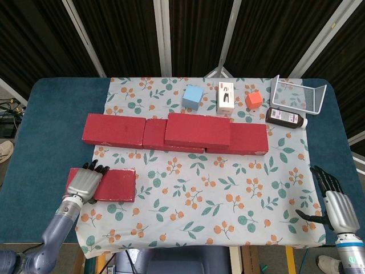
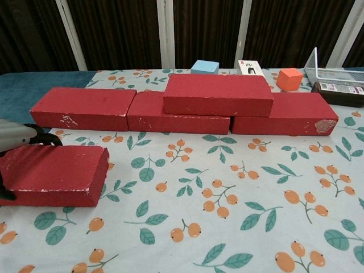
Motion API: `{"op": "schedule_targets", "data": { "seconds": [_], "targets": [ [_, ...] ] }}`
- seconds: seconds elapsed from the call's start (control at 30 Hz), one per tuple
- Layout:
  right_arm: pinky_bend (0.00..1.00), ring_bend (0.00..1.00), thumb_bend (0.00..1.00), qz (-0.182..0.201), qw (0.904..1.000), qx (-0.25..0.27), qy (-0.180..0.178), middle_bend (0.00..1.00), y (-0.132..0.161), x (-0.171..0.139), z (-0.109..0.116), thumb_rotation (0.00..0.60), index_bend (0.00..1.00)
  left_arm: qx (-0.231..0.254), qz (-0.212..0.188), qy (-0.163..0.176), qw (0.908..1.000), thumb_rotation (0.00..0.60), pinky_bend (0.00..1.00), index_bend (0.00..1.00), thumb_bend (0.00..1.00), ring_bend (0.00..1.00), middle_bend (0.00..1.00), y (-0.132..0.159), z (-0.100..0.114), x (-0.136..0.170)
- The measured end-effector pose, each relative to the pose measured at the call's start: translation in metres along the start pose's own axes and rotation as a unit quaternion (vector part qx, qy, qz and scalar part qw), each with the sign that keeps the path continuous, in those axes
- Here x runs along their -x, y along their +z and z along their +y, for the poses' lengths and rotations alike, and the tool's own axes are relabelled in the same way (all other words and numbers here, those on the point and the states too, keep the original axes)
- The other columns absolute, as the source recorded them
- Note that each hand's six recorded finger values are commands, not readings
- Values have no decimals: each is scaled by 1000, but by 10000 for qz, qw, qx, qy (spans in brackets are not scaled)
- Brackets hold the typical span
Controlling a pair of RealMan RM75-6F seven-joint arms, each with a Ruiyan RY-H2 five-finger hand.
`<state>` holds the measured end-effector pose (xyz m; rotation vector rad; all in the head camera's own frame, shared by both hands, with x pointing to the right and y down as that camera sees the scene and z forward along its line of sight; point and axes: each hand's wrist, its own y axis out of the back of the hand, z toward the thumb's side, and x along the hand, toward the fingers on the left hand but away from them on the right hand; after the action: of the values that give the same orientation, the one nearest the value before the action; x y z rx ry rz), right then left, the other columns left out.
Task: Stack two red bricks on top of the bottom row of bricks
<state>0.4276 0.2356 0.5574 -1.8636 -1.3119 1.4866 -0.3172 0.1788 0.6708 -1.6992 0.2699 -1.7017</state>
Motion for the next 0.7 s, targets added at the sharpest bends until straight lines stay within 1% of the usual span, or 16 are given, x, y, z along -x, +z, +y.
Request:
{"op": "schedule_targets", "data": {
  "seconds": [0.07, 0.13, 0.3, 0.43, 0.53, 0.6, 0.7],
  "targets": [
    [0, 0, 129, -7, 10000, 4, -5, 0, 0, 0, 0, 600, 0, -9, 23, 46, 10000, 600, 158, 310, 9, 124, 413, 0, 4, -1],
    [0, 0, 129, -21, 10000, 2, -8, 0, -1, 0, 0, 600, 0, -3, 16, 114, 9999, 600, 157, 326, 9, 137, 428, 1, 9, -2],
    [0, 0, 130, -51, 10000, -16, -18, 0, -1, 1, 0, 600, 0, 65, -65, 377, 9992, 600, 156, 336, 9, 138, 410, 0, 31, 1],
    [0, 0, 130, -100, 9999, -53, -14, 0, -3, 2, -1, 600, 0, 158, -134, 493, 9986, 600, 152, 346, 9, 137, 402, -5, 57, 6],
    [0, 0, 130, -158, 9998, -95, -4, 0, -4, 3, -2, 600, 0, 137, -140, 593, 9980, 600, 146, 346, 9, 136, 402, -14, 83, 6],
    [0, 0, 130, -207, 9997, -138, 7, 0, -5, 5, -4, 600, 0, 102, -99, 633, 9979, 600, 146, 347, 9, 136, 401, -20, 100, 3],
    [0, 0, 130, -291, 9993, -211, 31, 0, -7, 8, -6, 600, 0, 96, -107, 608, 9980, 600, 146, 349, 9, 131, 398, -22, 123, -5]
  ]
}}
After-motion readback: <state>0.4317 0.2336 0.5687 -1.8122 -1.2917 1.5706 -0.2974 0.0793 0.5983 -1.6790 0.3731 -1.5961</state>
